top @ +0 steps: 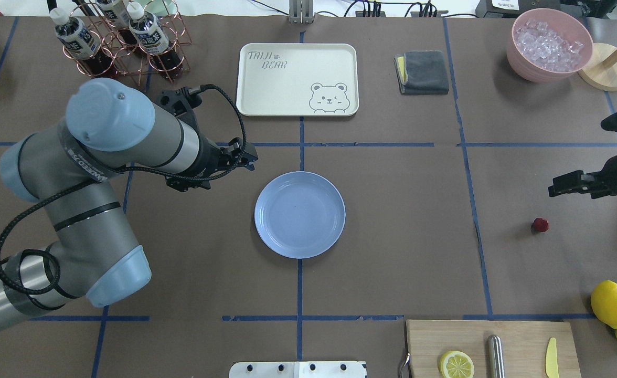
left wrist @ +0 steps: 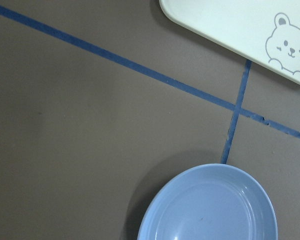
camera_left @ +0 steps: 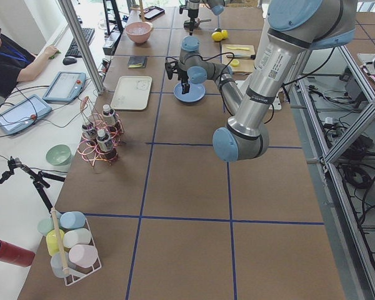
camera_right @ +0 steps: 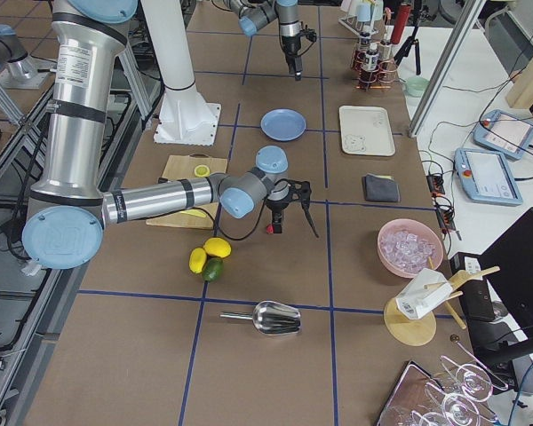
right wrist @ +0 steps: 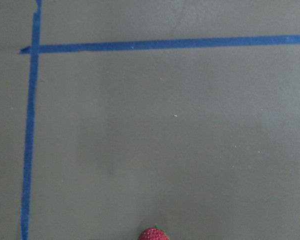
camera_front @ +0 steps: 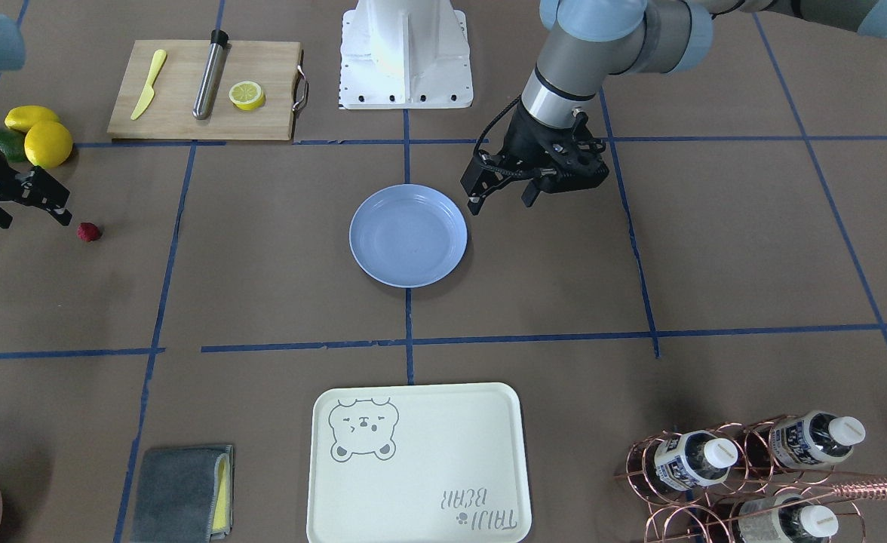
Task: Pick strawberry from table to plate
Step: 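Release the plate and lift the left gripper away while the right gripper reaches the strawberry, then lower the right gripper onto the red strawberry and close on it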
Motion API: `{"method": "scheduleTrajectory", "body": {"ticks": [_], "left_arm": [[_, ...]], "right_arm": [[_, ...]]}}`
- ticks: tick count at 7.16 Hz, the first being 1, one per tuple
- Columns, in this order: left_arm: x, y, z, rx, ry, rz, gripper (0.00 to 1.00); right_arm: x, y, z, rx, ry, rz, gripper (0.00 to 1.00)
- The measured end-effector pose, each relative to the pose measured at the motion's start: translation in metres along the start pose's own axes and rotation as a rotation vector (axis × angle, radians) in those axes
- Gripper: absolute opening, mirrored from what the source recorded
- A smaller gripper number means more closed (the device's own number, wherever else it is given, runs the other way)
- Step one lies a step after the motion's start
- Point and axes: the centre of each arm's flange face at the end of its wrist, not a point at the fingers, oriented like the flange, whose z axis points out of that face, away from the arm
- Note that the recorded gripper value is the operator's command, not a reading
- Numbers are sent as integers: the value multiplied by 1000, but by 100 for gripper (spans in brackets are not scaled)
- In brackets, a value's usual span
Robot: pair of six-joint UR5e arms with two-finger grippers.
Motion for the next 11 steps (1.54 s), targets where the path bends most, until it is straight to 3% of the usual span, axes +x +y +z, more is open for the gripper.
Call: {"method": "scheduleTrajectory", "body": {"ticks": [2,6,8,10,11], "left_arm": [[-8,-27,-25,45,-17,10,100],[-9,-31,-32,54,-23,17,100],[-10,-32,-31,54,-25,16,100],[-10,-32,-31,53,-26,16,100],[-10,-32,-31,53,-26,16,100]], "right_arm": [[3,17,39,8,-30,3,100],[-9,32,58,-1,-27,-19,99],[-14,36,59,-10,-31,-30,74],[-16,38,57,-10,-36,-34,62],[-17,38,54,-8,-39,-36,61]]}}
